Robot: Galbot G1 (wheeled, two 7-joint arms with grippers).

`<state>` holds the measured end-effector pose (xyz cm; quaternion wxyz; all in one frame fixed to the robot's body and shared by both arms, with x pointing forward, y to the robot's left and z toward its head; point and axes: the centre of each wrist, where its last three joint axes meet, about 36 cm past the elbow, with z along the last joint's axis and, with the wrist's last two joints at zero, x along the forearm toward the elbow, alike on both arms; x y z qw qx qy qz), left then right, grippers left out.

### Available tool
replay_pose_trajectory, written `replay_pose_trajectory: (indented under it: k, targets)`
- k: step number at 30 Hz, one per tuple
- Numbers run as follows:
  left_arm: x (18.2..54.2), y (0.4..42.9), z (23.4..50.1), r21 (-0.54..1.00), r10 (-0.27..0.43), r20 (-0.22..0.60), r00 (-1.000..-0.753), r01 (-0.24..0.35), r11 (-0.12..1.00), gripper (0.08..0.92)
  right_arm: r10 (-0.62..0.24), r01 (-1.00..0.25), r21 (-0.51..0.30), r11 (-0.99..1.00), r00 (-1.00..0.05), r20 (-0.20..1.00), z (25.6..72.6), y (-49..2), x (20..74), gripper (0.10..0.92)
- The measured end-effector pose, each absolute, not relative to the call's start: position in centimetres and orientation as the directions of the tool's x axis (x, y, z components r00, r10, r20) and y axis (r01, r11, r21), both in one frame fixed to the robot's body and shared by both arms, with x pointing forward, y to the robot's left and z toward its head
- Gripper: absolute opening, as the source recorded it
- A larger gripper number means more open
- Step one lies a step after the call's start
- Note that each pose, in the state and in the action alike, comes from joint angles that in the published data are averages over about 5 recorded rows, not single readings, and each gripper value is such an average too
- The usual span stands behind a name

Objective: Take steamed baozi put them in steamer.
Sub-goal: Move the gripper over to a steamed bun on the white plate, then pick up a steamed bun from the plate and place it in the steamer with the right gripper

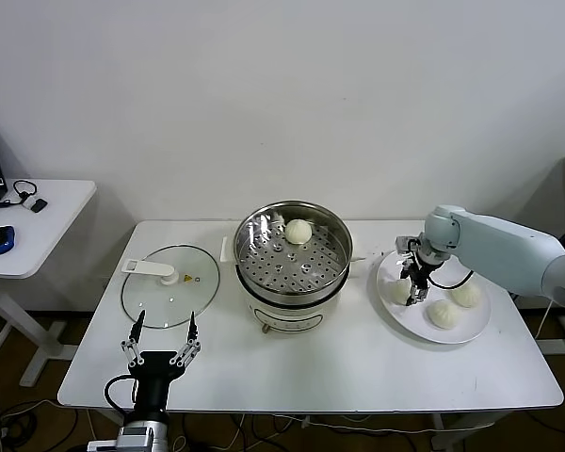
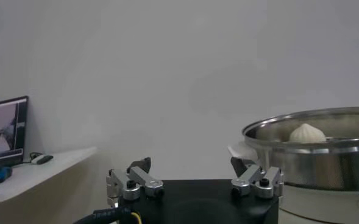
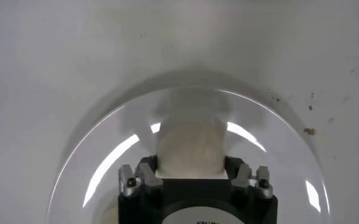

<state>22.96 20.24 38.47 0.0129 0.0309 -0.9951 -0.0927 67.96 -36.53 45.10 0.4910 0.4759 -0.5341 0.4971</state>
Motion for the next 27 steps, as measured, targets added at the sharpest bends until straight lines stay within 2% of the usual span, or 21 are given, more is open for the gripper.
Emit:
replay_pose_trajectory:
  k: [4, 12, 19, 27]
  targets:
    - [22.9, 20.2, 38.6, 0.185, -0.064, 0.018, -0.998, -0.059, 0.981, 0.823, -0.02, -0.997, -0.066, 0.05, -0.067, 0.998, 45.3, -36.4, 68.0, 0.617]
    - [22.9, 20.2, 38.8, 0.184, -0.062, 0.014, -0.998, -0.058, 0.981, 0.823, -0.021, -0.996, -0.082, 0.038, -0.083, 0.996, 48.0, -36.4, 67.9, 0.616]
    - [22.9, 20.1, 39.0, 0.183, -0.049, 0.011, -0.999, -0.046, 0.982, 0.823, -0.035, -0.993, -0.113, -0.01, -0.113, 0.993, 53.8, -34.5, 67.8, 0.619]
    - [23.0, 20.0, 39.1, 0.182, -0.028, 0.01, -1.0, -0.026, 0.983, 0.823, -0.083, -0.986, -0.154, -0.067, -0.148, 0.985, 61.8, -29.9, 66.7, 0.619]
